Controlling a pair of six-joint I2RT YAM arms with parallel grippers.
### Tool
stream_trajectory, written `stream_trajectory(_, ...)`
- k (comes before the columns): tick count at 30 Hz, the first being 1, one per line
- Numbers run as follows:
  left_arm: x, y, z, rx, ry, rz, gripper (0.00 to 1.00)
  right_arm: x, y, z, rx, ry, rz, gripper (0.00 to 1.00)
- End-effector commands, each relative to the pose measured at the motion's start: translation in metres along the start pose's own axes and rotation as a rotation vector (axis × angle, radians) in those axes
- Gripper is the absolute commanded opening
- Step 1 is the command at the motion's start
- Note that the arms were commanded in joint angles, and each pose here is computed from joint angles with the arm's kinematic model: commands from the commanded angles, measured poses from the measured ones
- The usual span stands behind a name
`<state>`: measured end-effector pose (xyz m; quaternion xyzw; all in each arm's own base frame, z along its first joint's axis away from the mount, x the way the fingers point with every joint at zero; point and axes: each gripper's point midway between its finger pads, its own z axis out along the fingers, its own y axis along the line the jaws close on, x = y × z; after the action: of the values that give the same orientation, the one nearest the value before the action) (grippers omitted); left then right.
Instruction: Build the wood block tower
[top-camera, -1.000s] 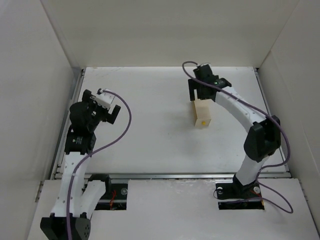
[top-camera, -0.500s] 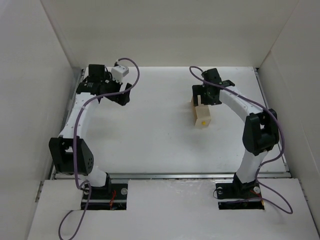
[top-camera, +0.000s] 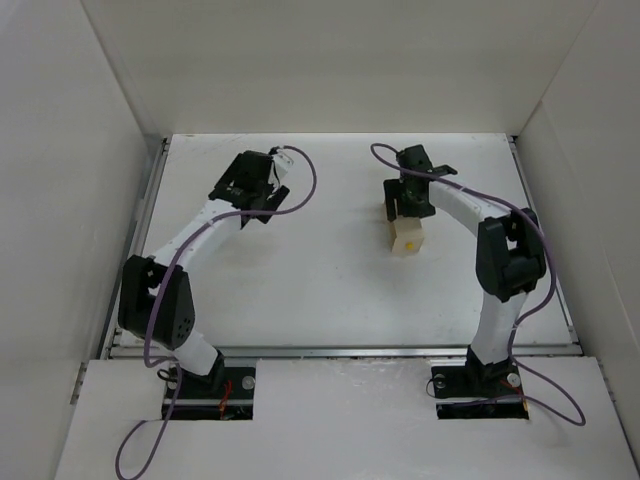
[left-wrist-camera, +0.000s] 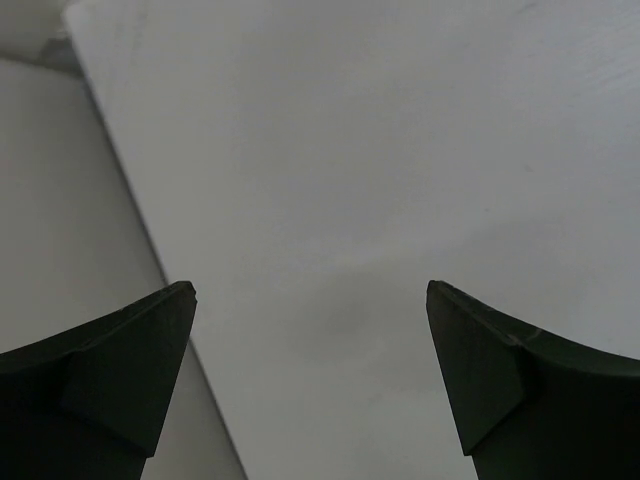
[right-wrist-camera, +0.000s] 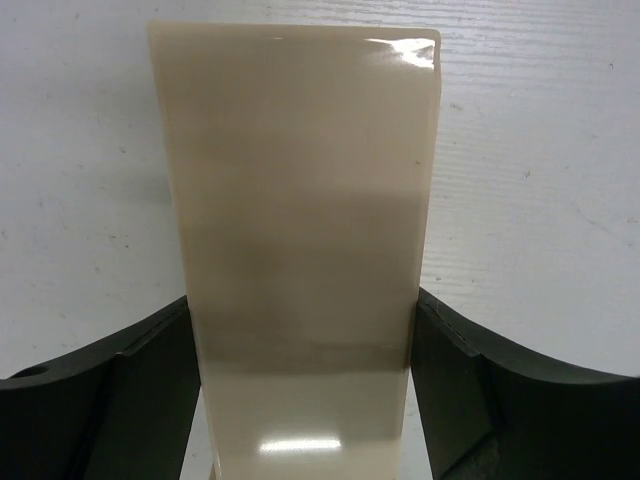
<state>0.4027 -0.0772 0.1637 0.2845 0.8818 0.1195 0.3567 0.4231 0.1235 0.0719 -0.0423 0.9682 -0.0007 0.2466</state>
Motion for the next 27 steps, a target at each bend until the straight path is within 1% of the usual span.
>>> stream_trajectory(1,-0.005,0.076,-0.015,-0.584,0.026,0.045,1.0,-0.013,0.0,-0.004,0.032,-0.065,-0.007,0.55)
stream_trajectory(2,-0.009,0.091,-0.022,-0.697,0.012,-0.013,1.0,-0.017,-0.005,-0.008,0.058,-0.082,-0.004,0.48)
stream_trajectory(3,-0.021,0.094,-0.025,-0.693,-0.012,-0.051,1.0,-0.018,-0.008,-0.008,0.074,-0.086,-0.004,0.38)
stream_trajectory(4,-0.028,0.085,-0.018,-0.629,-0.048,-0.155,1.0,-0.018,-0.008,-0.015,0.091,-0.094,-0.001,0.33)
stream_trajectory(5,-0.043,0.065,-0.007,-0.437,-0.101,-0.186,1.0,-0.024,-0.02,-0.022,0.154,-0.123,0.005,0.29)
stream_trajectory(6,-0.044,0.054,-0.01,-0.329,-0.081,-0.202,1.0,-0.027,-0.018,-0.029,0.184,-0.141,0.003,0.22)
stream_trajectory(7,-0.048,0.041,-0.007,-0.252,-0.094,-0.224,1.0,-0.028,-0.022,-0.034,0.229,-0.146,-0.006,0.19)
stream_trajectory(8,-0.054,0.017,-0.003,-0.118,-0.121,-0.241,1.0,-0.032,-0.025,-0.041,0.269,-0.172,0.001,0.17)
stream_trajectory(9,-0.055,0.009,-0.002,-0.071,-0.126,-0.25,1.0,-0.037,-0.03,-0.053,0.354,-0.209,-0.003,0.14)
stream_trajectory(10,-0.05,-0.001,0.002,-0.034,-0.115,-0.257,1.0,-0.038,-0.031,-0.057,0.393,-0.223,-0.011,0.09)
stream_trajectory(11,-0.051,-0.006,0.002,-0.008,-0.128,-0.266,1.0,-0.037,-0.031,-0.06,0.429,-0.233,-0.013,0.06)
stream_trajectory(12,-0.049,-0.014,0.004,0.026,-0.131,-0.276,1.0,-0.036,-0.036,-0.064,0.5,-0.245,-0.023,0.04)
stream_trajectory(13,-0.04,-0.022,0.01,0.042,-0.112,-0.28,1.0,-0.034,-0.025,-0.065,0.523,-0.263,-0.044,0.0)
stream_trajectory(14,-0.038,-0.025,0.012,0.053,-0.113,-0.279,1.0,-0.03,-0.025,-0.067,0.571,-0.263,-0.06,0.0)
stream_trajectory(15,-0.037,-0.035,0.013,0.101,-0.113,-0.285,1.0,-0.023,-0.024,-0.059,0.624,-0.254,-0.066,0.0)
stream_trajectory(16,-0.038,-0.04,0.01,0.132,-0.122,-0.284,1.0,-0.021,-0.022,-0.063,0.702,-0.28,-0.091,0.0)
stream_trajectory(17,-0.033,-0.05,0.012,0.172,-0.114,-0.279,1.0,-0.013,-0.021,-0.056,0.744,-0.255,-0.123,0.0)
stream_trajectory(18,-0.035,-0.056,0.011,0.208,-0.122,-0.277,0.98,-0.013,-0.018,-0.057,0.769,-0.266,-0.127,0.0)
stream_trajectory(19,-0.033,-0.067,0.01,0.264,-0.12,-0.284,0.97,-0.015,-0.011,-0.061,0.796,-0.307,-0.11,0.0)
stream_trajectory(20,-0.031,-0.072,0.011,0.284,-0.115,-0.282,0.97,-0.012,-0.009,-0.061,0.812,-0.311,-0.113,0.0)
stream_trajectory(21,-0.031,-0.073,0.01,0.293,-0.117,-0.282,0.95,-0.009,-0.005,-0.063,0.825,-0.313,-0.123,0.0)
stream_trajectory(22,-0.031,-0.073,0.01,0.293,-0.117,-0.282,0.95,-0.013,0.001,-0.066,0.822,-0.352,-0.091,0.0)
stream_trajectory(23,-0.031,-0.072,0.011,0.283,-0.115,-0.282,0.95,-0.012,0.004,-0.071,0.839,-0.372,-0.101,0.0)
stream_trajectory(24,-0.026,-0.072,0.012,0.276,-0.104,-0.282,0.95,-0.013,0.016,-0.074,0.817,-0.393,-0.103,0.0)
stream_trajectory(27,-0.023,-0.064,0.014,0.227,-0.091,-0.292,0.95,-0.015,0.028,-0.085,0.794,-0.431,-0.092,0.0)
